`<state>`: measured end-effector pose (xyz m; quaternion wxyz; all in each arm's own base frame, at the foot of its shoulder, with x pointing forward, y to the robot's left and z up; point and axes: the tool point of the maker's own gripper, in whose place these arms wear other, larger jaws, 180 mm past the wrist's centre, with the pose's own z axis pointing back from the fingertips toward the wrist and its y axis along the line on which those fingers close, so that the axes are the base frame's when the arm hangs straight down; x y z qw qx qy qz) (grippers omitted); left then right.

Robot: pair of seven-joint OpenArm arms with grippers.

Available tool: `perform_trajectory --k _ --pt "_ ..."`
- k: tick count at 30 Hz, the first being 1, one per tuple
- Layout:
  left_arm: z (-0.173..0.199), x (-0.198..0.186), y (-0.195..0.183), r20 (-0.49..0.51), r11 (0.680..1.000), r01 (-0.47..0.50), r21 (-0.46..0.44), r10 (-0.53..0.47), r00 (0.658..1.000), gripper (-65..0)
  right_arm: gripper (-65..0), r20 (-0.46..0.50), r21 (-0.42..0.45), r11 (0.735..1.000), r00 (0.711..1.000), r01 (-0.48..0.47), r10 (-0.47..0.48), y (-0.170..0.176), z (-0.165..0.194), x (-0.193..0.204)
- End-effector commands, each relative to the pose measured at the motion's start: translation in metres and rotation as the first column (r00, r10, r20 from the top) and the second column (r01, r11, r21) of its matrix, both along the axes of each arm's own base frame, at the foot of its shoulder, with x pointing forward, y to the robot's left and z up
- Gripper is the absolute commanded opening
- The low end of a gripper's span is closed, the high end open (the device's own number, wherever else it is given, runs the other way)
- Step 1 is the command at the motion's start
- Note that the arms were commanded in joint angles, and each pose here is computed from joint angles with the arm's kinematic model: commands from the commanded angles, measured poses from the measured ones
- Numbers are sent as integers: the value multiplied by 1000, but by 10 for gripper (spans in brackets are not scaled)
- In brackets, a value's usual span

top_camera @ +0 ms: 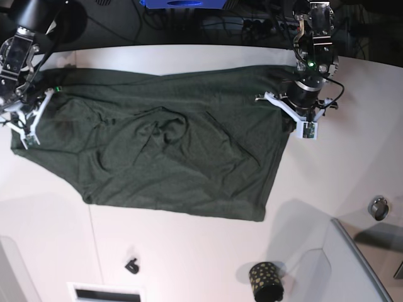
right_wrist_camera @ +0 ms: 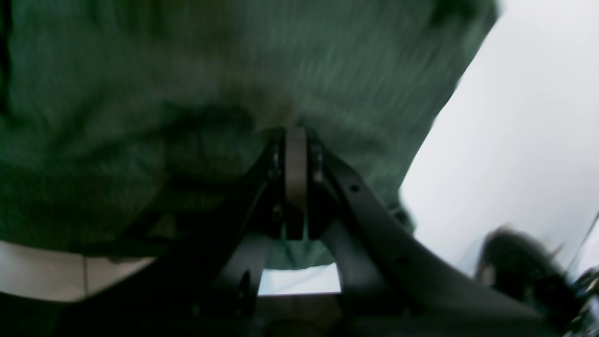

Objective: Layout the t-shirt on the table in an organized manner, then fold the t-shirt properly
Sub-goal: 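Move the right gripper to the shirt corner and grasp it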

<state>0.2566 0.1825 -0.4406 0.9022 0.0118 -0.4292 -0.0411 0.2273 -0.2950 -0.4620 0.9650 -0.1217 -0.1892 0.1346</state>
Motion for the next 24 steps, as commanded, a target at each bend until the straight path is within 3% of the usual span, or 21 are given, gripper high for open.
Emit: perform_trajectory --k 1,4,9,15,19,24 --pt "7 5 -7 32 1000 29 1 -29 999 -650 -642 39 -21 1000 999 4 -3 -9 11 8" --pt "-4 4 -24 0 995 99 12 -99 995 -650 -642 4 -13 1000 1000 11 -11 -11 1 -3" --pt "-31 6 -19 -67 995 97 9 -97 993 -650 -642 -71 4 999 996 48 -47 -21 -19 -28" --pt "-26 12 -7 -28 994 103 30 -102 994 -650 -642 -103 -1 994 988 111 -111 -40 -25 -51" --pt "-13 28 -7 11 994 104 37 -105 994 -650 -642 -88 -32 995 992 93 -95 -49 -16 -46" --pt "-1 46 -15 55 993 112 30 -114 992 -650 -642 29 -89 993 997 75 -72 -49 21 -20"
